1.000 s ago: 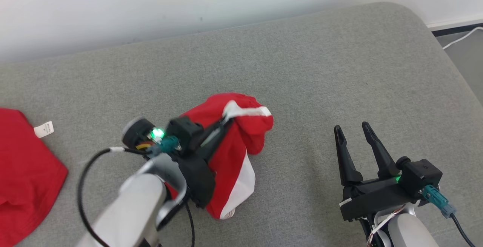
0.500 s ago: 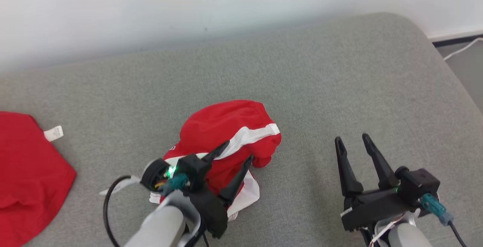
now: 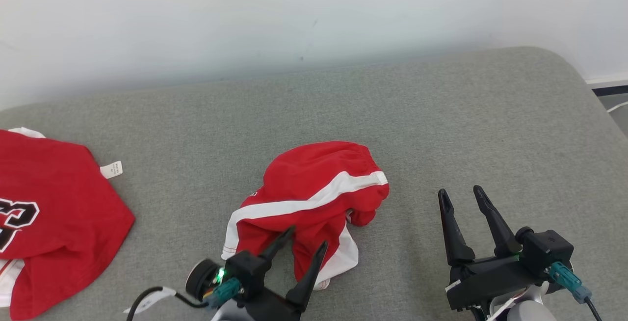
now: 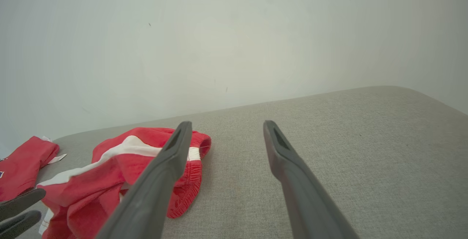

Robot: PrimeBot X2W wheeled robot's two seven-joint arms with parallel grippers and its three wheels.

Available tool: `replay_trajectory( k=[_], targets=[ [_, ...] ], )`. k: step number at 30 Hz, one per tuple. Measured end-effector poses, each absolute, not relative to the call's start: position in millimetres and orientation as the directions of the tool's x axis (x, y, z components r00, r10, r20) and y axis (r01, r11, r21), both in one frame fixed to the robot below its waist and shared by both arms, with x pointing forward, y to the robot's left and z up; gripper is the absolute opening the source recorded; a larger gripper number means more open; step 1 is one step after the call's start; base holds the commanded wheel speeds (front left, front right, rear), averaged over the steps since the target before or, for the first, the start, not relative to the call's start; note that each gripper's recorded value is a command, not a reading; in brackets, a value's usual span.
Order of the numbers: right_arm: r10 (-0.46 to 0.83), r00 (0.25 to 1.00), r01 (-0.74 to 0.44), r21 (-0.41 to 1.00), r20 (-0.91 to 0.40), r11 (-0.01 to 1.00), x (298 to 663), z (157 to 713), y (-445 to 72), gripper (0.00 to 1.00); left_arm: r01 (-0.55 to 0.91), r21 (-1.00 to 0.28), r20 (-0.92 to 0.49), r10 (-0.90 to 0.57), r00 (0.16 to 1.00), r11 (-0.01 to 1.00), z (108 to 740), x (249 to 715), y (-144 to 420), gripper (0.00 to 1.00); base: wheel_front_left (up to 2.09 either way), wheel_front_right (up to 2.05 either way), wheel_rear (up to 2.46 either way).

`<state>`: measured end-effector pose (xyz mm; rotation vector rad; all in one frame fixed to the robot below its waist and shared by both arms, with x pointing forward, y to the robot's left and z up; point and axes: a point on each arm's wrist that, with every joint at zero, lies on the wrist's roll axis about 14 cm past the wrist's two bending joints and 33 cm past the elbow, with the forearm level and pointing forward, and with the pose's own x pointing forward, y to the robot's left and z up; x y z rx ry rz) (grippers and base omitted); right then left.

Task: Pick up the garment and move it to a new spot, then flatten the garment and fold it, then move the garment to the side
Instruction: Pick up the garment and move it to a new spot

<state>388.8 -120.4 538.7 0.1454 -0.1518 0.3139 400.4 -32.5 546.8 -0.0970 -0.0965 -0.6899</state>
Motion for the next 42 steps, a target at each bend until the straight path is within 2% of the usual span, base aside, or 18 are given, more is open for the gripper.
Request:
replay_trajectory(
  k=[8, 22, 23, 24, 33, 42],
  targets=[
    [0.310, 0.937, -0.331, 0.123, 0.160, 0.936, 394.5, 534.2, -115.4, 1.00, 0.615, -0.089, 0.020, -0.616, 0.788, 0.784, 507.1, 392.1, -22.6, 1.00, 0.00, 0.00, 0.00],
    [0.283, 0.948, -0.301, 0.129, 0.144, 0.945, 398.3, 528.3, -126.1, 1.00, 0.647, -0.083, -0.107, -0.653, 0.750, 0.758, 459.2, 381.3, -33.9, 1.00, 0.00, 0.00, 0.00],
    [0.281, 0.949, -0.300, 0.129, 0.145, 0.945, 398.8, 528.7, -126.7, 1.00, 0.644, -0.088, -0.112, -0.650, 0.752, 0.760, 457.0, 381.9, -33.7, 0.47, 0.00, 0.00, 0.00],
    [0.280, 0.949, -0.299, 0.128, 0.146, 0.946, 399.3, 529.1, -127.3, 1.00, 0.642, -0.090, -0.117, -0.648, 0.753, 0.762, 455.2, 382.5, -33.5, 0.00, 0.00, 0.00, 0.00],
    [0.281, 0.949, -0.300, 0.131, 0.144, 0.945, 401.9, 528.1, -125.9, 1.00, 0.623, -0.080, -0.105, -0.628, 0.771, 0.778, 458.2, 394.3, -29.5, 0.00, 0.00, 0.00, 0.00],
    [0.307, 0.941, -0.327, 0.147, 0.143, 0.934, 401.0, 526.4, -113.2, 1.00, 0.538, -0.002, -0.018, -0.538, 0.843, 0.843, 488.8, 411.6, 8.8, 0.00, 0.00, 0.00, 0.00]
  ],
)
